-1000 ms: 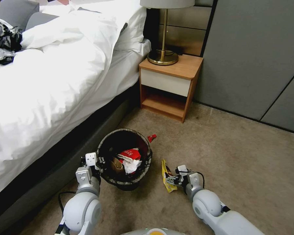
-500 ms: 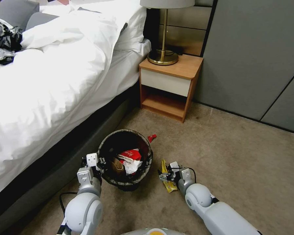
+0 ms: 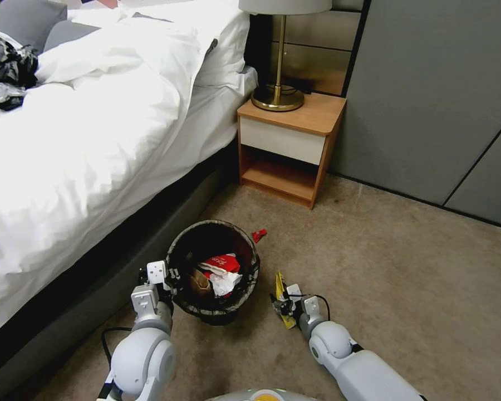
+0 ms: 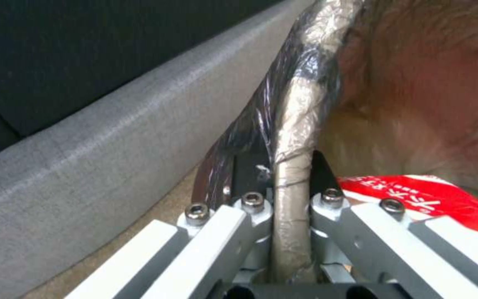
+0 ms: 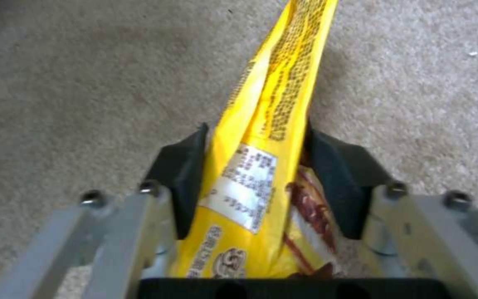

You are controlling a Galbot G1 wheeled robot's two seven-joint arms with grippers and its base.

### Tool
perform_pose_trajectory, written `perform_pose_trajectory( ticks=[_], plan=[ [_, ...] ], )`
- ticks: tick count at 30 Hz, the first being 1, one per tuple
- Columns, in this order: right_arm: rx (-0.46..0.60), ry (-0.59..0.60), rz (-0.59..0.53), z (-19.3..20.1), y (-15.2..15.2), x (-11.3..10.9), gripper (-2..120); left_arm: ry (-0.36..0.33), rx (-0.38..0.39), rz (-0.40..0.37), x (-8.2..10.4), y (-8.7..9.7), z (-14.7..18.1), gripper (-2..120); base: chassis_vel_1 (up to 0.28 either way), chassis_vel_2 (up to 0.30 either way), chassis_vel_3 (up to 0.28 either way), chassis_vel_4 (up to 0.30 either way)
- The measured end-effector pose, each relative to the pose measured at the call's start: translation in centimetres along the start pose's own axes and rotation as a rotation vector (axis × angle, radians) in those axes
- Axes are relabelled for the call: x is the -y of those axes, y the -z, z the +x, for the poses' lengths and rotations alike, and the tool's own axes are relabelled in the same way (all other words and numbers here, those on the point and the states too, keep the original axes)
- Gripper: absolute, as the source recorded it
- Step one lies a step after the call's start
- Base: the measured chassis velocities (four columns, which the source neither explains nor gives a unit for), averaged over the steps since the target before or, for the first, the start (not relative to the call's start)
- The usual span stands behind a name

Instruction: Pick up the trash bin, then pick up the garbage from the floor and place it into the trash bin.

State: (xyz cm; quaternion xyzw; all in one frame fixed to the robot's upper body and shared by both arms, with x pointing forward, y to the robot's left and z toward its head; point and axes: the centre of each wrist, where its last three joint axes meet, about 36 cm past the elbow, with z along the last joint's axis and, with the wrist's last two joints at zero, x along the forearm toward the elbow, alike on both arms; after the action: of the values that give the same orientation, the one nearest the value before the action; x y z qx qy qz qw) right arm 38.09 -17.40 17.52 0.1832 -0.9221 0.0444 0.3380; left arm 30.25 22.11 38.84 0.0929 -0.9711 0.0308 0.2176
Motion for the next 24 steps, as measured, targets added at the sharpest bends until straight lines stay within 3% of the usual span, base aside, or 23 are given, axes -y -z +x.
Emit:
perform_pose_trajectory(
  ticks=[10,12,22,24],
  plan=[
    [0.015,-0.013,0.0,0.0,0.0,0.8,14,-0.003,0.002,0.005,0.1,0.1,0.0,0,0.0,0.0,0.0,0.0],
    [0.02,-0.016,0.0,0.1,0.0,1.0,2,-0.003,0.002,0.005,0.1,0.1,0.0,0,0.0,0.0,0.0,0.0],
    [0.057,-0.034,-0.001,0.0,0.3,1.5,0,-0.003,0.005,0.003,0.0,0.2,-0.1,0,0.0,0.0,0.0,0.0],
    [0.103,-0.057,-0.006,0.2,0.9,1.5,0,-0.004,0.005,0.003,0.0,0.2,-0.1,0,0.0,0.0,0.0,0.0]
  ],
)
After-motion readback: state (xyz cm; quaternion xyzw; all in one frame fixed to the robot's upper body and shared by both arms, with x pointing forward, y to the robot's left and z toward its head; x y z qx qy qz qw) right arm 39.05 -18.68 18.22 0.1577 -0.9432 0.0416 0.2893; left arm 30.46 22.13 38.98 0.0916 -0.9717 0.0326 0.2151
